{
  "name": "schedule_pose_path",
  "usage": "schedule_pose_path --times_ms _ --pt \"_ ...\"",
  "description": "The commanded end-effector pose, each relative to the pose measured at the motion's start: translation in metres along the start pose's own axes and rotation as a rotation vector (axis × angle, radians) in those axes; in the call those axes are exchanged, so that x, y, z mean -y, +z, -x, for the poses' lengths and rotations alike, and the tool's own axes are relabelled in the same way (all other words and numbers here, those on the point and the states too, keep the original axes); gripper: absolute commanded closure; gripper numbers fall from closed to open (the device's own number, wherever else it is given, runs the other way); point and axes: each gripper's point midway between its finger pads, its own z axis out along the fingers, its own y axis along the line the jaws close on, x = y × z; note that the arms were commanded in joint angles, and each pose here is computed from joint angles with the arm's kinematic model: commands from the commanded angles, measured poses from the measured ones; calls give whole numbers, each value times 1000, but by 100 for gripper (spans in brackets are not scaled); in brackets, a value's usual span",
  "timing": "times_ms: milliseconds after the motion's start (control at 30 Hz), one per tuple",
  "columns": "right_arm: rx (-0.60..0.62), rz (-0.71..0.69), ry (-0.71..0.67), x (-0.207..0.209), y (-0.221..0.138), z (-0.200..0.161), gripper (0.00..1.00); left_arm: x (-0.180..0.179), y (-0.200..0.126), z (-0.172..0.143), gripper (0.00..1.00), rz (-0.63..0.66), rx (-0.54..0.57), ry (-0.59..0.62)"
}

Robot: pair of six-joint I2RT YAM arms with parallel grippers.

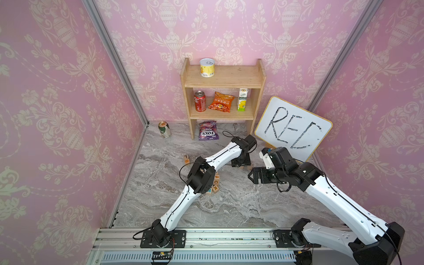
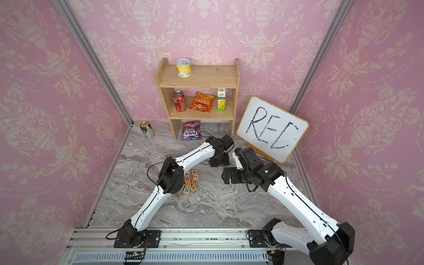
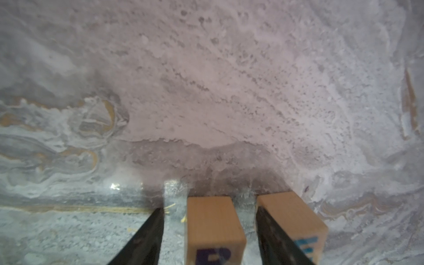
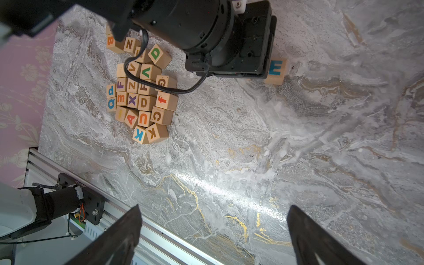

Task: Assemble the uppercase word "red" with letter blocks
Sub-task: Place the letter block at the center of the board, then pick up the letter block from the center of the board.

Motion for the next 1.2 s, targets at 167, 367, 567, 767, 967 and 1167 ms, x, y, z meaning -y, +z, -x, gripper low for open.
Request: schedule_pose_path --times_ms 167,367,567,767,967,1167 --pt "-13 -11 -23 4 0 -5 0 1 -21 38 29 -56 78 -25" --pt "-21 2 -36 0 2 -4 0 -9 -39 63 14 -86 112 -40" --pt "-26 12 -64 -7 8 7 0 -28 -74 76 1 -82 141 -14" --pt "-34 45 -85 -18 19 19 0 -41 -106 75 1 -68 169 20" --pt "-45 106 -112 -35 30 29 0 -53 -133 68 1 -68 192 27" --pt "-49 147 -142 -53 41 45 0 -72 -157 58 1 -81 223 10"
